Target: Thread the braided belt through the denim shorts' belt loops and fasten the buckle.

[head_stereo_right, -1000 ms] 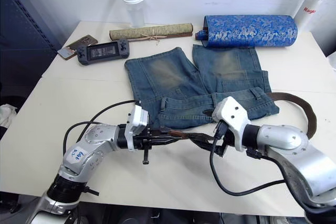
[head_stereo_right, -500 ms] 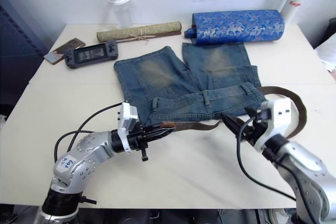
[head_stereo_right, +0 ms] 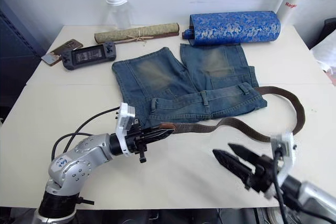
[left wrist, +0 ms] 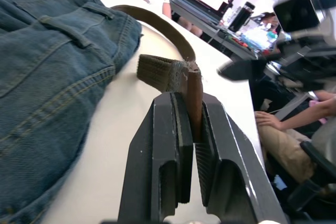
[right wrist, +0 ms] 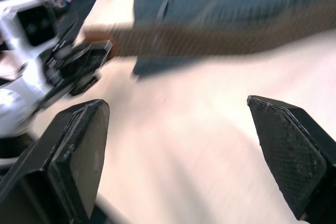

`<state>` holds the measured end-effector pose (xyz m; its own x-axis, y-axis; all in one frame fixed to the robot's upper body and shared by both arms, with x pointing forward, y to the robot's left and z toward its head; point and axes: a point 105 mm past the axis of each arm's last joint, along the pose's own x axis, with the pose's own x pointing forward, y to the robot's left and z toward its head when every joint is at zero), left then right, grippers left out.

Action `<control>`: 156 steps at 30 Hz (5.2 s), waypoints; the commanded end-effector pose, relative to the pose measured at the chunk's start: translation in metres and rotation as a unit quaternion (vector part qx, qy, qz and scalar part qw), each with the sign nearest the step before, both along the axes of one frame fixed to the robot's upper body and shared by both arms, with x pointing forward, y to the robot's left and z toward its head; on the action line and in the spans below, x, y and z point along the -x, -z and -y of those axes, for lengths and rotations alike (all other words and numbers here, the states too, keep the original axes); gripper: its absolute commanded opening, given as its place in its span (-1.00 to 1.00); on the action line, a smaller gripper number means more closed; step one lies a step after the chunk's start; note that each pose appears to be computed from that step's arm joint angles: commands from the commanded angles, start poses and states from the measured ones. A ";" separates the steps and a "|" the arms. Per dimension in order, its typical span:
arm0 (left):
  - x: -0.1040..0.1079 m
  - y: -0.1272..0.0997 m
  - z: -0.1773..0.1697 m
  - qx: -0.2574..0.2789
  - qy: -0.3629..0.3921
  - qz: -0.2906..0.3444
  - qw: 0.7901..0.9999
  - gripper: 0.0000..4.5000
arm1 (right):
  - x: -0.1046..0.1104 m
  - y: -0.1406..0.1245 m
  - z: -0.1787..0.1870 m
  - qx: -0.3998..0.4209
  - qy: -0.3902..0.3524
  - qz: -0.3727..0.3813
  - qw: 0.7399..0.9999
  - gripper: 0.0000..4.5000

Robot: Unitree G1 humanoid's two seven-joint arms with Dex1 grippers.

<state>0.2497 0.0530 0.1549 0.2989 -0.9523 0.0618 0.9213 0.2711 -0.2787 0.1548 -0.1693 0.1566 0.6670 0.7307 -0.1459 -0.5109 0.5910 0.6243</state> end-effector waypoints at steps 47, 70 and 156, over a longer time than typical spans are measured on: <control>0.005 -0.014 0.008 0.083 0.049 -0.140 0.985 -0.48 | -0.070 -0.030 -0.030 -0.434 0.192 0.054 0.878 -1.00; -0.090 0.050 0.034 -0.363 -0.057 0.412 0.834 0.04 | -0.065 -0.087 0.084 -0.378 0.336 0.206 0.838 -1.00; -0.011 -0.036 -0.061 -0.115 -0.015 0.165 0.980 0.42 | -0.142 -0.045 0.065 0.023 0.301 0.126 0.945 -1.00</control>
